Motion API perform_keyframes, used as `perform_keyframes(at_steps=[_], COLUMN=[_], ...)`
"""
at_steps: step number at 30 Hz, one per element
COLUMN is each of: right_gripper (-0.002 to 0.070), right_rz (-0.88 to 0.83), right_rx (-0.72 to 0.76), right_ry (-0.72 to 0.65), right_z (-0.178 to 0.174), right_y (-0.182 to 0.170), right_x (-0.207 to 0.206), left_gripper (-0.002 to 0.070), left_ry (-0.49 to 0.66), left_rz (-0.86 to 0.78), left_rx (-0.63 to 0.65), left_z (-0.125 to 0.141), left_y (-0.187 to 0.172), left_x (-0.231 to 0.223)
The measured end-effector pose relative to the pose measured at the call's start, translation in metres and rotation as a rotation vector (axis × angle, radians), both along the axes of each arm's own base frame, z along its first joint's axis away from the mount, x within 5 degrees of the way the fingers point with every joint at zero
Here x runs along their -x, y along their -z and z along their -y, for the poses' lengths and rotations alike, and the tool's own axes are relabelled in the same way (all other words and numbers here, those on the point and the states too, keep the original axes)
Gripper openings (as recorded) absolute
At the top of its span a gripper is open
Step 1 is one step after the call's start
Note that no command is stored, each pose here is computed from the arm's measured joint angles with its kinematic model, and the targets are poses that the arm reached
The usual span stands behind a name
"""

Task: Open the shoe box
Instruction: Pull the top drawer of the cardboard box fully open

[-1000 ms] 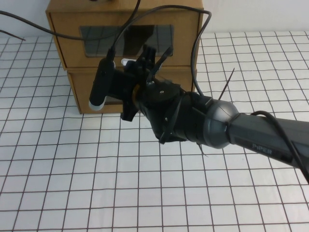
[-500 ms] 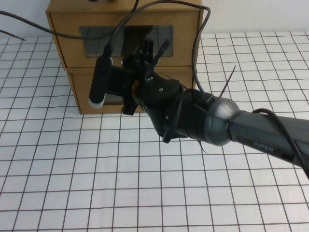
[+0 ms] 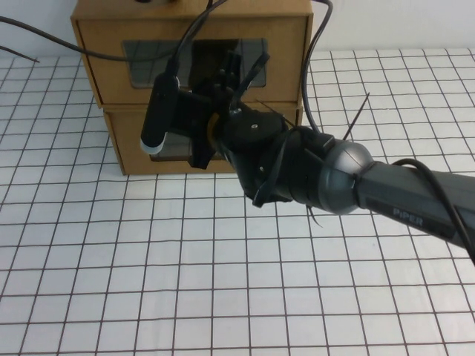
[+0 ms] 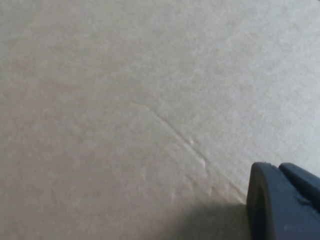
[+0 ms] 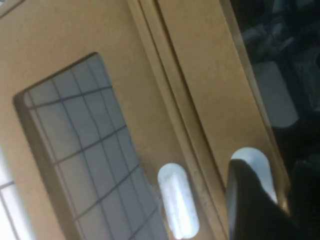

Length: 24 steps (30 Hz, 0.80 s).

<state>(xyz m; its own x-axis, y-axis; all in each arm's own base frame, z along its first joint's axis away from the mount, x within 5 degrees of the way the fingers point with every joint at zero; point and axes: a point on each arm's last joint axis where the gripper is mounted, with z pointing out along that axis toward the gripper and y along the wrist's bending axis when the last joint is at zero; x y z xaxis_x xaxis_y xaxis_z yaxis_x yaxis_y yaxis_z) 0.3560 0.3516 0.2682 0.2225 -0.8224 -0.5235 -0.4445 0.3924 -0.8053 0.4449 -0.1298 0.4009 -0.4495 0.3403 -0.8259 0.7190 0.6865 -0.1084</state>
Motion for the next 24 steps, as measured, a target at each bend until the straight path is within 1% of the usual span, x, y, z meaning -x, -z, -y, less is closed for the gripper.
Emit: perform_keyframes(at_steps=[4, 9, 20, 24], right_gripper=[0.0164, 0.0161, 0.0161, 0.0161], right_rz=[-0.024, -0.041, -0.018, -0.007], right_rx=[-0.016, -0.006, 0.018, 0.047], right_ry=[0.028, 0.025, 0.05, 0.045], right_z=[-0.004, -0.011, -0.002, -0.003], right_y=[0.001, 0.003, 0.003, 0.009], right_x=[0.006, 0.016, 0.006, 0.003], left_gripper=[-0.0002, -0.0002, -0.0002, -0.0002], left_ry=[0.001, 0.0, 0.002, 0.002], left_rz=[-0.002, -0.003, -0.004, -0.004], left_rx=[-0.001, 0.0, 0.001, 0.001], left_z=[0.0, 0.0, 0.0, 0.0], left_y=[0.0, 0.0, 0.0, 0.0], left_x=[0.0, 0.0, 0.0, 0.0])
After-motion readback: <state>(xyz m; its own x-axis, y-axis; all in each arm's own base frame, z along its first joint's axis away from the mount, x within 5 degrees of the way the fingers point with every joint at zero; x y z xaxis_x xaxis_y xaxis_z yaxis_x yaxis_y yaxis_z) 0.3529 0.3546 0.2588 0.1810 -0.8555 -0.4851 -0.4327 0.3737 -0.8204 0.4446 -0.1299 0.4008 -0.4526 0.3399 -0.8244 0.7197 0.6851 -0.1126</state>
